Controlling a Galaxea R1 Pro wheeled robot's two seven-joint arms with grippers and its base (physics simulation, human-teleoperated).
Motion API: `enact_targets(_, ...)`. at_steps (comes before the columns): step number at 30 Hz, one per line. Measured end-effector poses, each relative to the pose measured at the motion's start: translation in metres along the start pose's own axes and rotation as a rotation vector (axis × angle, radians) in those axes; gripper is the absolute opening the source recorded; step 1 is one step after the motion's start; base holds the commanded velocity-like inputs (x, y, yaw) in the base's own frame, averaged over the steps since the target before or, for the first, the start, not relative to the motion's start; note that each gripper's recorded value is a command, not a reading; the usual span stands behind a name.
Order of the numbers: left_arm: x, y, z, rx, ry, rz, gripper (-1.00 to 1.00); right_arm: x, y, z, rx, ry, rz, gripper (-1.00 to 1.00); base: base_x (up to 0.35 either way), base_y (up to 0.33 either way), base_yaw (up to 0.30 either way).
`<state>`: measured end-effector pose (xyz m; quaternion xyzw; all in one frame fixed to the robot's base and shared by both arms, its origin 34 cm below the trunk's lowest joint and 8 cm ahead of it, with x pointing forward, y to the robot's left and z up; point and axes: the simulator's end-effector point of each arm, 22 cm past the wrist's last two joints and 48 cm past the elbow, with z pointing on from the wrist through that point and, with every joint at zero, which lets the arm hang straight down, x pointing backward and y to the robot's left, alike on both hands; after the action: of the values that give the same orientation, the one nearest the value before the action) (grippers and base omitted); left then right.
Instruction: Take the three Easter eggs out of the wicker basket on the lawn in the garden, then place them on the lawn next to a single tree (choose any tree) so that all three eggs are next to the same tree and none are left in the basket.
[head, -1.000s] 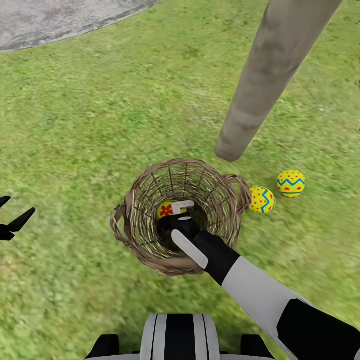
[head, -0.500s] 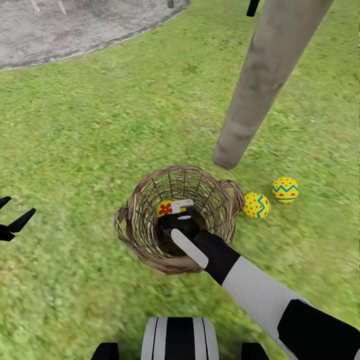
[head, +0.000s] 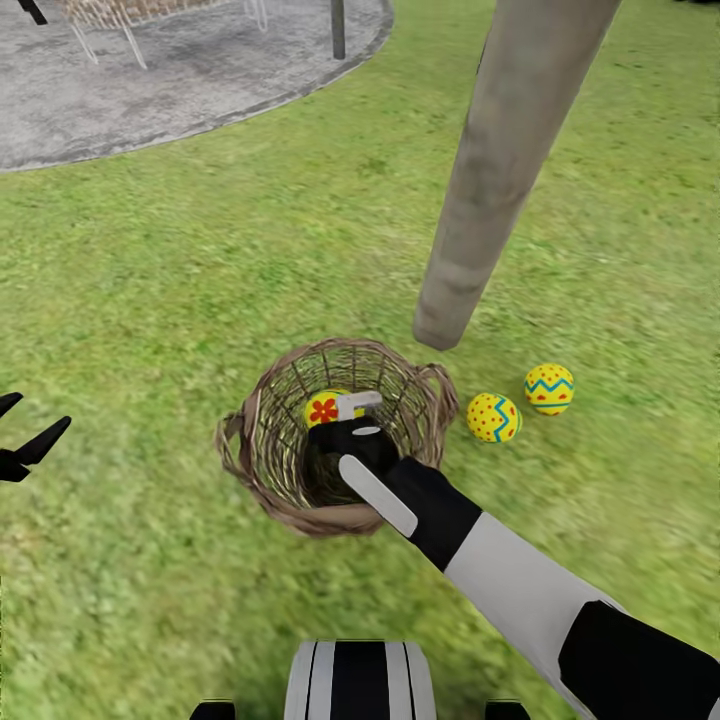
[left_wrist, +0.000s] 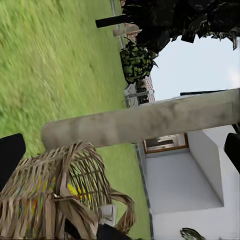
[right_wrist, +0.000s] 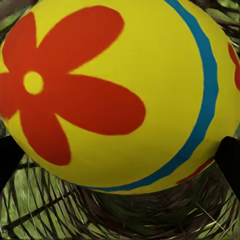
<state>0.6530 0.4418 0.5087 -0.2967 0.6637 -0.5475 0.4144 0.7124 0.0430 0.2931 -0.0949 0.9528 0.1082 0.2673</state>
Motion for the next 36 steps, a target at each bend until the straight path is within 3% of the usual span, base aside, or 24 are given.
enact_targets(3,-0.001,-0.007,0.000,0.010,-0.002,0.005,1.00,-0.006,0.007,-0.011,-0.017,0.009,-0.031,-1.00,-0.196,-0.010,0.000)
enact_targets(12,-0.006,-0.029,-0.003,0.042,-0.011,0.022,1.00,-0.025,0.010,-0.029,-0.015,-0.024,-0.041,-1.00,-0.090,0.000,0.000)
enact_targets(16,-0.008,-0.038,-0.004,0.056,-0.015,0.030,1.00,-0.050,0.028,-0.053,-0.058,-0.090,-0.037,-1.00,0.000,0.000,0.000)
enact_targets(20,-0.010,-0.047,-0.005,0.069,-0.020,0.039,1.00,-0.067,0.022,-0.068,-0.059,-0.135,-0.041,-1.00,0.000,0.000,0.000)
enact_targets(26,-0.013,-0.061,-0.007,0.088,-0.024,0.050,1.00,-0.087,-0.008,-0.086,-0.028,-0.188,-0.044,-1.00,-0.094,0.000,0.000)
enact_targets(34,-0.016,-0.079,-0.011,0.114,-0.033,0.063,1.00,-0.107,0.013,-0.129,-0.086,-0.266,-0.052,-1.00,-0.031,0.000,0.000)
enact_targets(36,-0.017,-0.083,-0.012,0.120,-0.035,0.067,1.00,-0.118,0.009,-0.144,-0.096,-0.302,-0.028,-1.00,0.000,0.000,0.000)
